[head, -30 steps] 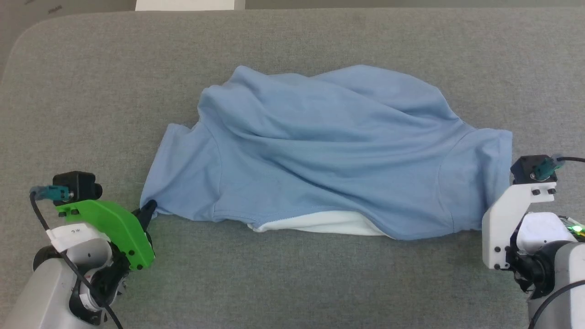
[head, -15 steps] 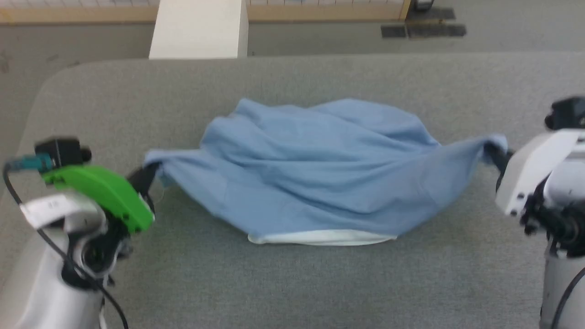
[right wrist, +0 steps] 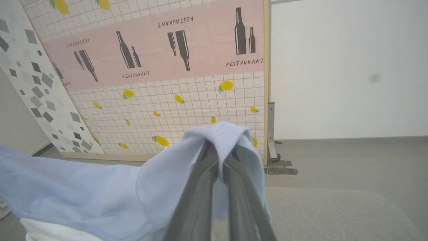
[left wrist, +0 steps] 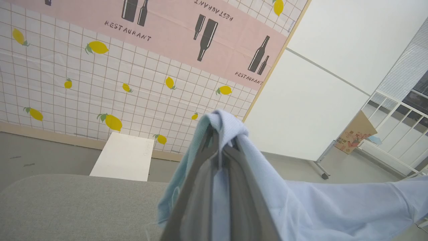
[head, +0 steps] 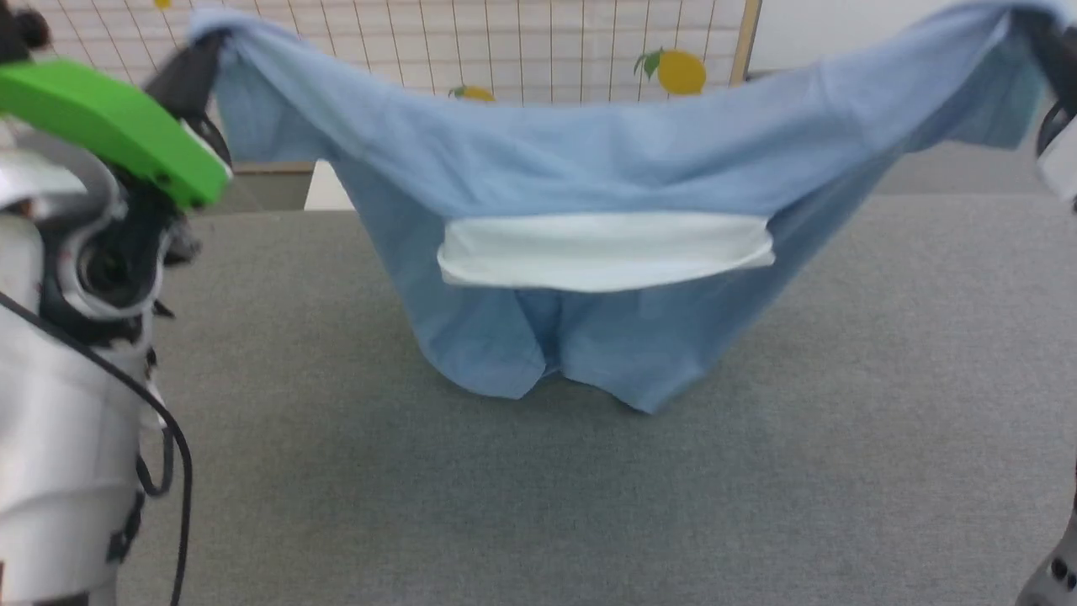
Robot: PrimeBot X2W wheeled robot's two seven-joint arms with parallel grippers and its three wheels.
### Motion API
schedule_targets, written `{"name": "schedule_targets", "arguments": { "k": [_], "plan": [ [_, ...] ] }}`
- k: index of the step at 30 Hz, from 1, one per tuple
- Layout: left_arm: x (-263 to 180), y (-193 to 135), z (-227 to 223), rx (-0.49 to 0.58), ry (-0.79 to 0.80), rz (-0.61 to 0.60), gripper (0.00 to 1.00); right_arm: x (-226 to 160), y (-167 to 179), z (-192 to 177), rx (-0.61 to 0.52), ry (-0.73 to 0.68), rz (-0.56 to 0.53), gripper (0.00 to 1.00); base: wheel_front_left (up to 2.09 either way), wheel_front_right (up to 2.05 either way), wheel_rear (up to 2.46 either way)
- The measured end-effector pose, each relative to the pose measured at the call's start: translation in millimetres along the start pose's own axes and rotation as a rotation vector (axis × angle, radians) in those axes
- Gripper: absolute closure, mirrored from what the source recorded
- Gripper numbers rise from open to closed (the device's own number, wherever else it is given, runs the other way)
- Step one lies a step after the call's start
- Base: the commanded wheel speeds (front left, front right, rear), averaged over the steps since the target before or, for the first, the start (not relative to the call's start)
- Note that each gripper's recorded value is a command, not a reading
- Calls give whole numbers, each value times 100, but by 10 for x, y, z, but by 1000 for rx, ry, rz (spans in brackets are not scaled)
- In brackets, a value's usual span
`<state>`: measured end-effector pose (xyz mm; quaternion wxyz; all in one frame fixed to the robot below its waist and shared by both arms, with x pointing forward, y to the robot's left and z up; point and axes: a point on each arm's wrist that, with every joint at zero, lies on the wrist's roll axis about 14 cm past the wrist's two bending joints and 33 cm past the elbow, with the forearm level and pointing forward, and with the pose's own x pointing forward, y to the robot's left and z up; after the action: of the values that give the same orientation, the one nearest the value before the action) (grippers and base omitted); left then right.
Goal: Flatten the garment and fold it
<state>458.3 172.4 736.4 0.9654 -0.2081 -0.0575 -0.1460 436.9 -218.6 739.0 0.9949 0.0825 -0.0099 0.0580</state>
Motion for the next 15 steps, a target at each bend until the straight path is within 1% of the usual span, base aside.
{"name": "schedule_targets", "arguments": {
  "k": [4, 7, 11, 15],
  "plan": [
    [10, -78, 357, 30, -85, -4, 100, -60, -8, 341, 15, -110, -3, 100, 0, 0, 0],
    [35, -65, 495, 38, -117, 5, 100, -68, -31, 502, 36, -178, -10, 100, 0, 0, 0],
    [112, 9, 464, 43, -91, 22, 100, 17, -43, 455, 42, -167, -21, 100, 0, 0, 0],
    [253, 209, 411, 78, -52, 74, 100, 187, -62, 402, 36, -147, -40, 100, 0, 0, 0]
  ]
}}
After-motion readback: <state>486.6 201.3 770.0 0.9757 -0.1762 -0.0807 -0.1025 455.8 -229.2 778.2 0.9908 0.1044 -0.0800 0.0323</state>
